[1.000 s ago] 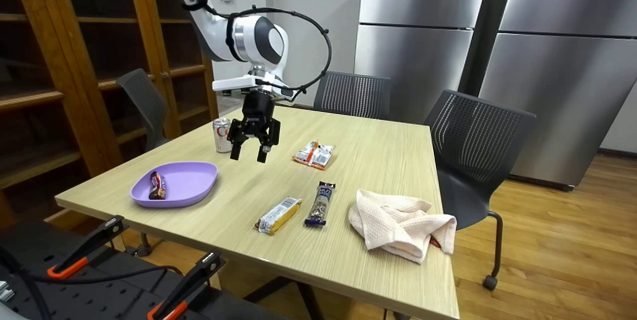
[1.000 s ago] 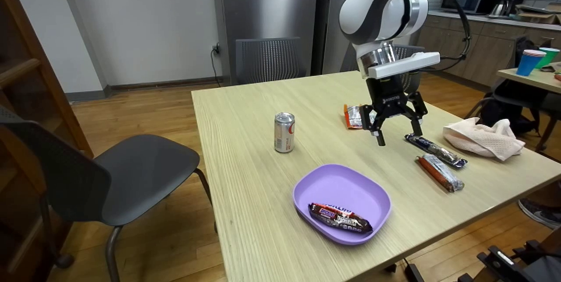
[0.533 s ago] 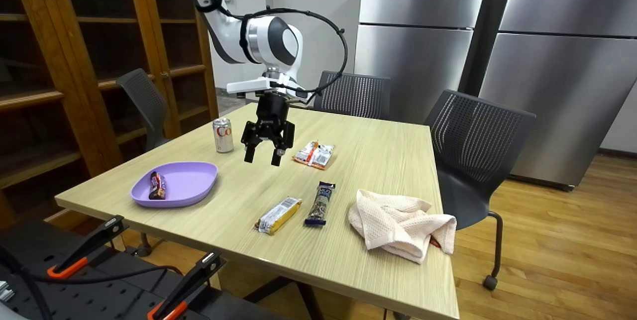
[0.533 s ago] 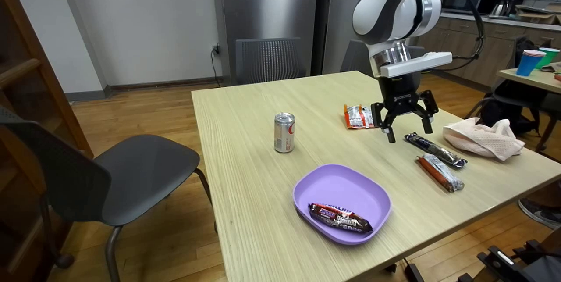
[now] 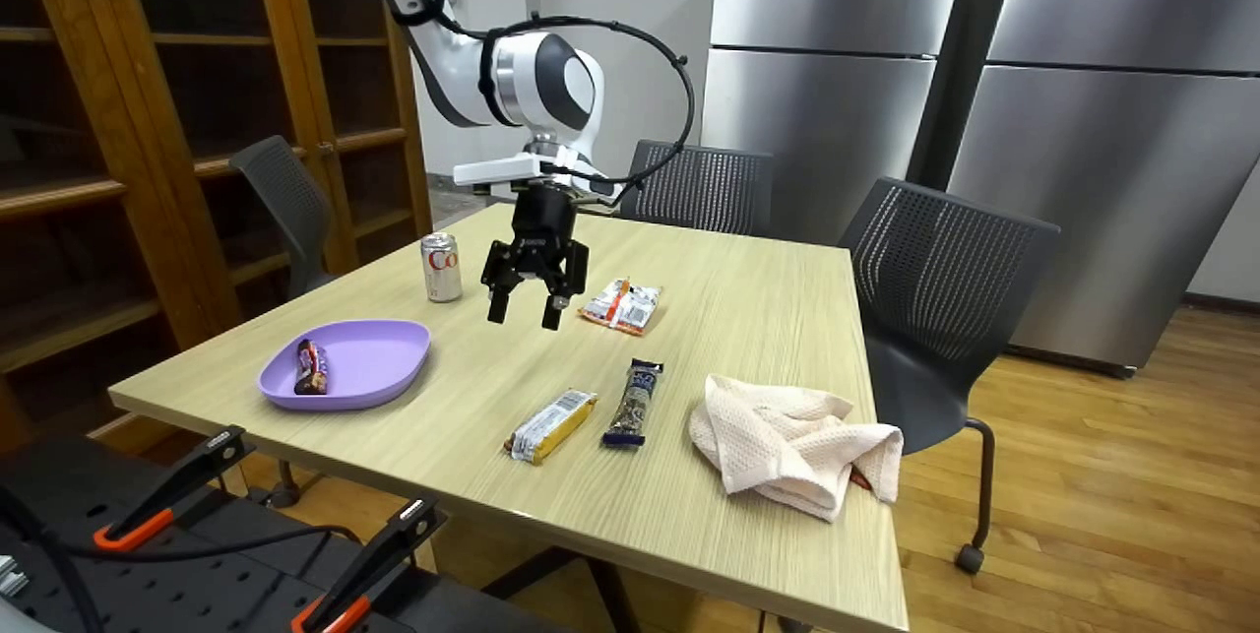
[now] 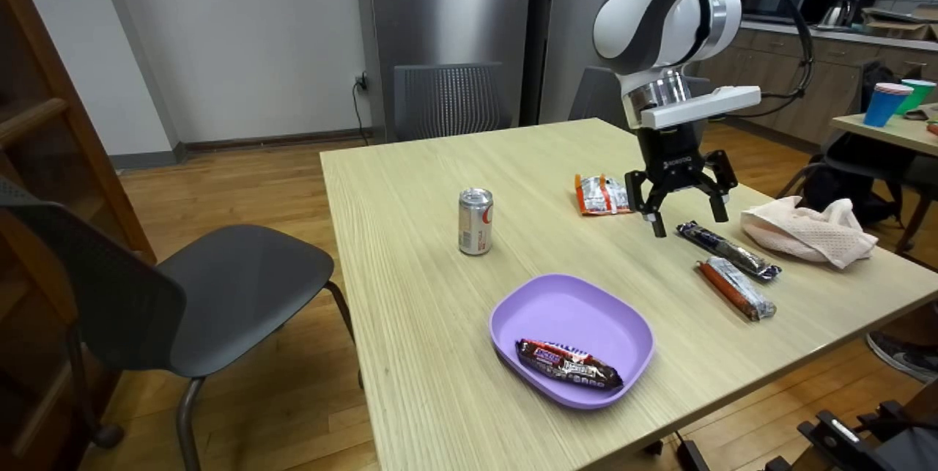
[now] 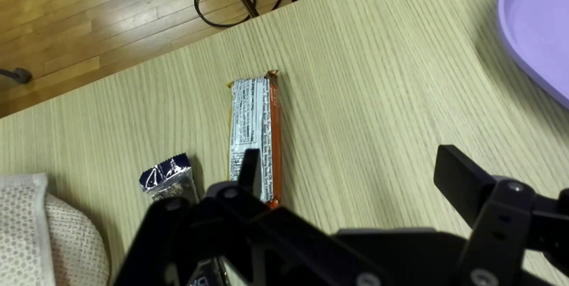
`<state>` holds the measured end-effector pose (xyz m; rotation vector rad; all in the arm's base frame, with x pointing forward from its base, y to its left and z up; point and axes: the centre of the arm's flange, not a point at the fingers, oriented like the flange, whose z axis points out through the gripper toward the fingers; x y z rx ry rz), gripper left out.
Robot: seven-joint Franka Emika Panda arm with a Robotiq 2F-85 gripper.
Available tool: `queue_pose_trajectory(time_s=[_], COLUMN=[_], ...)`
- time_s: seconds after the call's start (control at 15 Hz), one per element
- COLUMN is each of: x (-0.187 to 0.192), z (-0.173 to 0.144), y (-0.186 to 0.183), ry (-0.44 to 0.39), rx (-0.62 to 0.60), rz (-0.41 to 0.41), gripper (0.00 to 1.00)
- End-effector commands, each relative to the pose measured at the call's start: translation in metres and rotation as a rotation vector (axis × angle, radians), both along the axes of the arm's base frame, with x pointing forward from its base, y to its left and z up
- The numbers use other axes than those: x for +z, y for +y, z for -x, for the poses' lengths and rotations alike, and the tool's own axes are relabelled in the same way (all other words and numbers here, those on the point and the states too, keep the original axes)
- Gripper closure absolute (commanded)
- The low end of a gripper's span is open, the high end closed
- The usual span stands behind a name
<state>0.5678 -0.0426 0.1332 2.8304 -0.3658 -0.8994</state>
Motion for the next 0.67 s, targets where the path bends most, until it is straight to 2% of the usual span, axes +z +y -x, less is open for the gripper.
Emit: queue_pose_trajectory(time_s=[0.0,0.33,0.6], x=[0.0,-0.0072,-0.0095], z=[0.0,-0.0015,0.0024], y=[0.0,-0.001,-0.0086], ry=[0.0,-0.029,-0.087], rx=[0.0,-0.021,-0.026], rz=[0.0,0.005,-0.03], gripper=[0.0,0.0,0.0])
